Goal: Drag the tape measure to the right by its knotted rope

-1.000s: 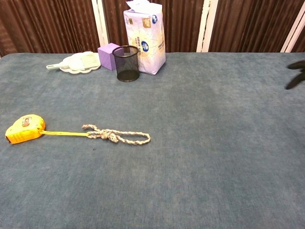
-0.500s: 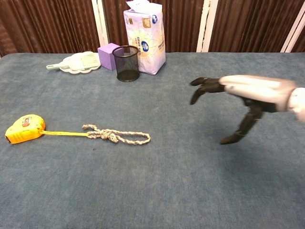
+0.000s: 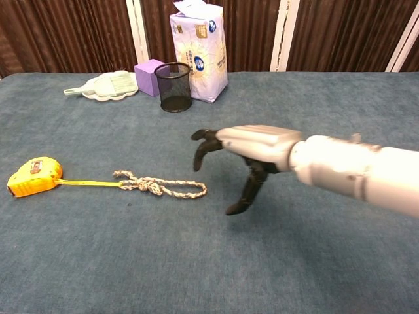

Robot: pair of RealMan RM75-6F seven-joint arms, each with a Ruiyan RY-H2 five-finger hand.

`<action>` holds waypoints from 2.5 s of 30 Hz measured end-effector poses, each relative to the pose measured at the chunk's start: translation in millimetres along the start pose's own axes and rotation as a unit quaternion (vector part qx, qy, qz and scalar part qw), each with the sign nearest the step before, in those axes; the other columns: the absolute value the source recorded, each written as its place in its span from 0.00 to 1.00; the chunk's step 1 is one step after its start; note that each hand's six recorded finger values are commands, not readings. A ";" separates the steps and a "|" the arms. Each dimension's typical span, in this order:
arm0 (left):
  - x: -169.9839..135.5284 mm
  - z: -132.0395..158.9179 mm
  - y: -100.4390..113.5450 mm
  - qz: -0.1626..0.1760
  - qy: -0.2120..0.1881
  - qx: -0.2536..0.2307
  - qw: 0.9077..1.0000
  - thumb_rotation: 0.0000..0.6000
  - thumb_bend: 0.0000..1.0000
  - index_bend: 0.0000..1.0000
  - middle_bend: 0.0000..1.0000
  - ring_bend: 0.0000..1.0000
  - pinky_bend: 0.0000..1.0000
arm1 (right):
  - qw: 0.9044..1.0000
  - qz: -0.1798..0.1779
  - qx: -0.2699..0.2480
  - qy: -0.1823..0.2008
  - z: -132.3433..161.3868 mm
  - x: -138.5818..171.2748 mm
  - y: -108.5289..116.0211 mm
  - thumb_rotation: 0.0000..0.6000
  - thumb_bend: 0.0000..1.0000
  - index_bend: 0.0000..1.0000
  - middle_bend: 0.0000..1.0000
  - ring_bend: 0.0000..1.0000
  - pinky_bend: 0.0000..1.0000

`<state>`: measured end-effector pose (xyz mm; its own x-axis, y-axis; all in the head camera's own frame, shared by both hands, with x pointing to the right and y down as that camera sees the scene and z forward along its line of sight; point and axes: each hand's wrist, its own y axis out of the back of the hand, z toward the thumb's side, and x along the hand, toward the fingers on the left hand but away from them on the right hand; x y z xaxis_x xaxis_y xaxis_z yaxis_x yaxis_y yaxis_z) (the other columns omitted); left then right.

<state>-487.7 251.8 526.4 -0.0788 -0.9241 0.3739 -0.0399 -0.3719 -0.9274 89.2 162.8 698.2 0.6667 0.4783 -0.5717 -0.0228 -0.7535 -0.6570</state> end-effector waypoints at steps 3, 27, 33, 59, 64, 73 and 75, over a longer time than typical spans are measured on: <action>-0.8 -1.3 0.5 0.000 0.002 -0.001 1.000 1.00 0.47 0.07 0.00 0.00 0.06 | 1.000 0.000 0.011 0.008 13.1 -14.6 -1.8 1.00 0.30 0.42 0.01 0.00 0.00; -3.8 -10.2 8.0 0.004 0.014 -0.012 1.000 1.00 0.47 0.07 0.00 0.00 0.06 | 0.999 0.017 0.029 -0.028 -1.5 -37.0 -23.7 1.00 0.37 0.50 0.01 0.00 0.00; -5.3 -12.9 9.9 0.006 0.017 -0.014 1.000 1.00 0.46 0.07 0.00 0.00 0.06 | 0.999 0.020 0.029 -0.025 1.1 -40.1 -27.2 1.00 0.40 0.54 0.01 0.00 0.00; -5.6 -13.1 11.3 0.006 0.015 -0.017 1.000 1.00 0.47 0.07 0.00 0.00 0.07 | 0.997 0.016 0.065 -0.024 -6.8 -30.5 -26.8 1.00 0.48 0.76 0.04 0.01 0.00; -6.1 -15.0 13.2 0.010 0.018 -0.019 1.000 1.00 0.47 0.07 0.00 0.00 0.07 | 0.996 0.013 0.075 -0.037 -21.7 -18.9 -21.5 1.00 0.48 0.77 0.04 0.02 0.00; -6.3 -14.1 12.5 0.010 0.018 -0.017 1.000 1.00 0.47 0.07 0.00 0.00 0.07 | 0.992 0.009 0.098 -0.080 -69.5 19.1 -6.0 1.00 0.48 0.78 0.04 0.02 0.00; -6.1 -13.7 11.9 0.008 0.018 -0.017 1.000 1.00 0.47 0.07 0.00 0.00 0.07 | 0.990 0.005 0.102 -0.093 -82.1 30.3 -1.0 1.00 0.48 0.78 0.04 0.02 0.00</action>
<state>-501.4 254.2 513.1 -0.1152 -0.9262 0.3590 -0.0711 -0.3527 -0.9330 170.6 141.1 721.9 0.5171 0.5603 -0.6471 -0.1911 -0.6613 -0.7254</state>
